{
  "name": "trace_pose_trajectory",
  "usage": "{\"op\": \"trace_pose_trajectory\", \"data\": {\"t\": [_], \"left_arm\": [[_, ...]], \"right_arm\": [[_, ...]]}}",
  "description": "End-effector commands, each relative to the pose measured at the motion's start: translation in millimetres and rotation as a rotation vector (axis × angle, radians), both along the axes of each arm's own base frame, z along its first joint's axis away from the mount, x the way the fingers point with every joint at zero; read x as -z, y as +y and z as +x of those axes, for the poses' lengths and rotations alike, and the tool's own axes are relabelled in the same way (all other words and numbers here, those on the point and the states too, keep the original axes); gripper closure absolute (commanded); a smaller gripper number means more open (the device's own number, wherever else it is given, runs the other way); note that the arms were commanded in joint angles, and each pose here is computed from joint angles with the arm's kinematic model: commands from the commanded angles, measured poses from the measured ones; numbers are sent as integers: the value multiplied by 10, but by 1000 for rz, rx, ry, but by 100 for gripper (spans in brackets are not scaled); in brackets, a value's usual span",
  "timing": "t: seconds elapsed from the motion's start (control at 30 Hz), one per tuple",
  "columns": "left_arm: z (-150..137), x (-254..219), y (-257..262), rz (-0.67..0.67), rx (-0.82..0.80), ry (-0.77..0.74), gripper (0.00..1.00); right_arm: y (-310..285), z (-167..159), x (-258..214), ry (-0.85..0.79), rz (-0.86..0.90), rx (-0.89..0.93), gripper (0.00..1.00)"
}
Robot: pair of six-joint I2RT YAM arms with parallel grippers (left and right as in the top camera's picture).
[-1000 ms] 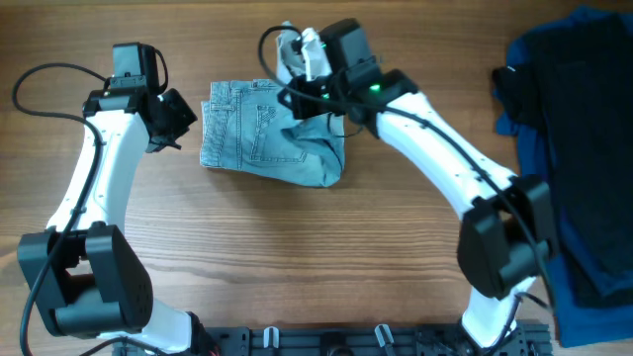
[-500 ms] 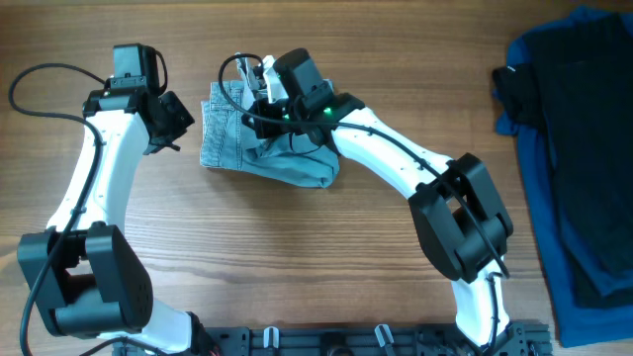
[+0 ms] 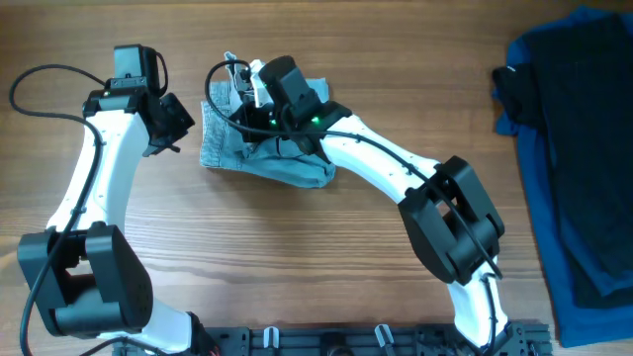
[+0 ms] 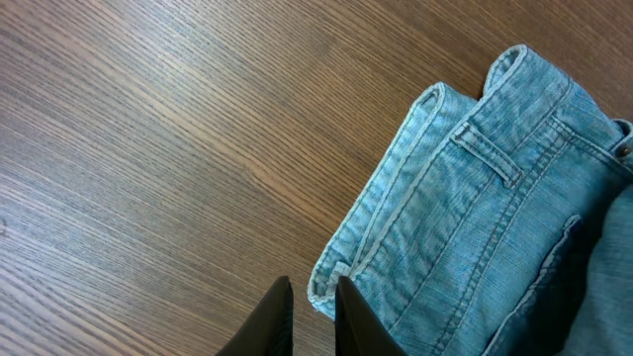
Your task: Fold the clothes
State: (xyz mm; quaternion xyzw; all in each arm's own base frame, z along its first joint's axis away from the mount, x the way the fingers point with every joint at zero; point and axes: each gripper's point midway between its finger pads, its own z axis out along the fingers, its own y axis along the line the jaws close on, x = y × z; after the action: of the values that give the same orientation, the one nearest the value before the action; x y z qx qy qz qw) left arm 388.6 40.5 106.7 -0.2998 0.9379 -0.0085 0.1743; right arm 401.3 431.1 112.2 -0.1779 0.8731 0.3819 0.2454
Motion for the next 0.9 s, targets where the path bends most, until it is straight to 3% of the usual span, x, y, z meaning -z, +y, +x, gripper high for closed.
{"op": "trace_pose_trajectory", "data": {"t": [0.0, 0.07, 0.1, 0.13, 0.3, 0.37, 0.43, 0.53, 0.57, 0.67, 0.73, 0.87], "left_arm": [[11, -38, 58, 21, 1, -6, 84], [11, -38, 59, 22, 1, -6, 83], [12, -39, 58, 21, 1, -7, 83], [12, -39, 59, 22, 1, -7, 83], [15, -39, 48, 16, 3, -8, 88], [32, -38, -72, -49, 28, -16, 96], [68, -59, -261, -143, 92, -36, 96], [139, -223, -784, -393, 306, -117, 96], [152, -272, -874, -438, 339, -137, 96], [123, -201, -905, -460, 338, -109, 96], [93, -132, -984, -505, 348, -82, 96], [43, 91, -1169, -558, 389, -15, 96]], "right_arm": [[109, -27, 16, -8, 4, -8, 73], [112, -31, 16, 0, 7, -3, 56], [109, -34, 21, 38, 19, 25, 40], [115, -45, 19, 66, 31, 38, 32], [249, -206, -242, 2, 136, -174, 0], [58, -73, -352, 7, 138, -141, 1], [-204, 60, -438, 29, 121, -89, 1], [-823, 177, -478, 82, 29, -23, 14], [-1024, 171, -454, 108, -7, -10, 23], [-1440, 58, -262, 258, -85, 41, 89], [-1524, -23, -154, 319, -112, 51, 96], [-1553, -160, 39, 396, -136, 63, 96]]}}
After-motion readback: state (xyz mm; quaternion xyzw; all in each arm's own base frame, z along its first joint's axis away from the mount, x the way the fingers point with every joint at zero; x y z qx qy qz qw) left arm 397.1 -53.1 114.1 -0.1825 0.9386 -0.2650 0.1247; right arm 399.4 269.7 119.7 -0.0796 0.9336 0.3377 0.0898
